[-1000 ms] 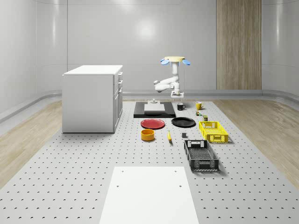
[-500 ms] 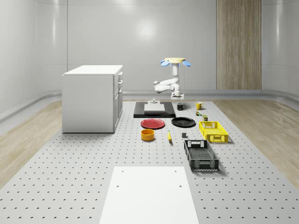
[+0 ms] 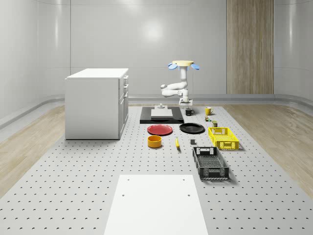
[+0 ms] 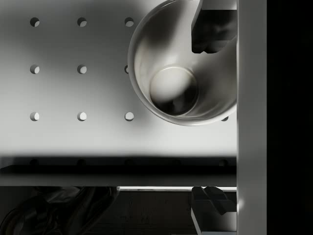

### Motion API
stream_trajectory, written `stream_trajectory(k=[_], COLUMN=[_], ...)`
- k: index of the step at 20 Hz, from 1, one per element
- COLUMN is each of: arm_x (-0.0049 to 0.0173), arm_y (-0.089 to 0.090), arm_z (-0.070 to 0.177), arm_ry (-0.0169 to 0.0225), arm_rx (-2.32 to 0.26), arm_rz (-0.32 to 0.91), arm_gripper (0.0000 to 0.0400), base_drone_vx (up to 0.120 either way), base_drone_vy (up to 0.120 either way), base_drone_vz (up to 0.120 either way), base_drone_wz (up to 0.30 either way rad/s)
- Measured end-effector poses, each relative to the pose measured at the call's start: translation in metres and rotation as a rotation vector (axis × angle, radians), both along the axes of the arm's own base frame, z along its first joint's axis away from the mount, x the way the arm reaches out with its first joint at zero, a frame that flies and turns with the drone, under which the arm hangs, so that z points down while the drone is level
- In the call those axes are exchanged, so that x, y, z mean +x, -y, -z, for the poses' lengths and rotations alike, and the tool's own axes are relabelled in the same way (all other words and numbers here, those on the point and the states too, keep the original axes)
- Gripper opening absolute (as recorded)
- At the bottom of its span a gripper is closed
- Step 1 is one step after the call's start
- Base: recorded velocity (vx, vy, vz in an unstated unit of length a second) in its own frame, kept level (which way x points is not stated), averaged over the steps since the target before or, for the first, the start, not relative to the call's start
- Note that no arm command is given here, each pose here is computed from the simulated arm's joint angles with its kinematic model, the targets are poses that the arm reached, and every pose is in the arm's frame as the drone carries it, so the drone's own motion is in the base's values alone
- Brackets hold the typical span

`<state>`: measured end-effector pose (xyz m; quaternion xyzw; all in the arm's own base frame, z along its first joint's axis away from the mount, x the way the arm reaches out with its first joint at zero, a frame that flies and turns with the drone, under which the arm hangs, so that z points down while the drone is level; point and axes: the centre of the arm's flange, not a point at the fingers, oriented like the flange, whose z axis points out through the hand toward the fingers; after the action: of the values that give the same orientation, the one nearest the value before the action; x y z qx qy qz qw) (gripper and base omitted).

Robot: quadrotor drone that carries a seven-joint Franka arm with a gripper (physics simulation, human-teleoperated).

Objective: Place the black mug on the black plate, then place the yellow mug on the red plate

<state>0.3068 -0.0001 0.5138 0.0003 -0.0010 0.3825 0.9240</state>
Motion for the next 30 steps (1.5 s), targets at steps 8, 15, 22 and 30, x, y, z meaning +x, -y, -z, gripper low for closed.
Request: stream_trajectory(k=[8,15,22,30], arm_x=[0.0000,0.0000,0.0000,0.0000], arm_y=[0.000,0.000,0.003,0.000], arm_z=[-0.018,-0.026,-0.028,-0.029], arm_ry=[0.0001,0.0001,0.0001,0.0001], arm_rx=[0.000,0.000,0.000,0.000], arm_rz=[0.000,0.000,0.000,0.000], arm_gripper=[0.0400,0.0400,0.0400,0.0400], base_drone_vx=[0.000,0.000,0.000,0.000], base_drone_vy=[0.000,0.000,0.000,0.000], base_drone_vz=[0.000,0.000,0.000,0.000], base_drone_wz=[0.000,0.000,0.000,0.000])
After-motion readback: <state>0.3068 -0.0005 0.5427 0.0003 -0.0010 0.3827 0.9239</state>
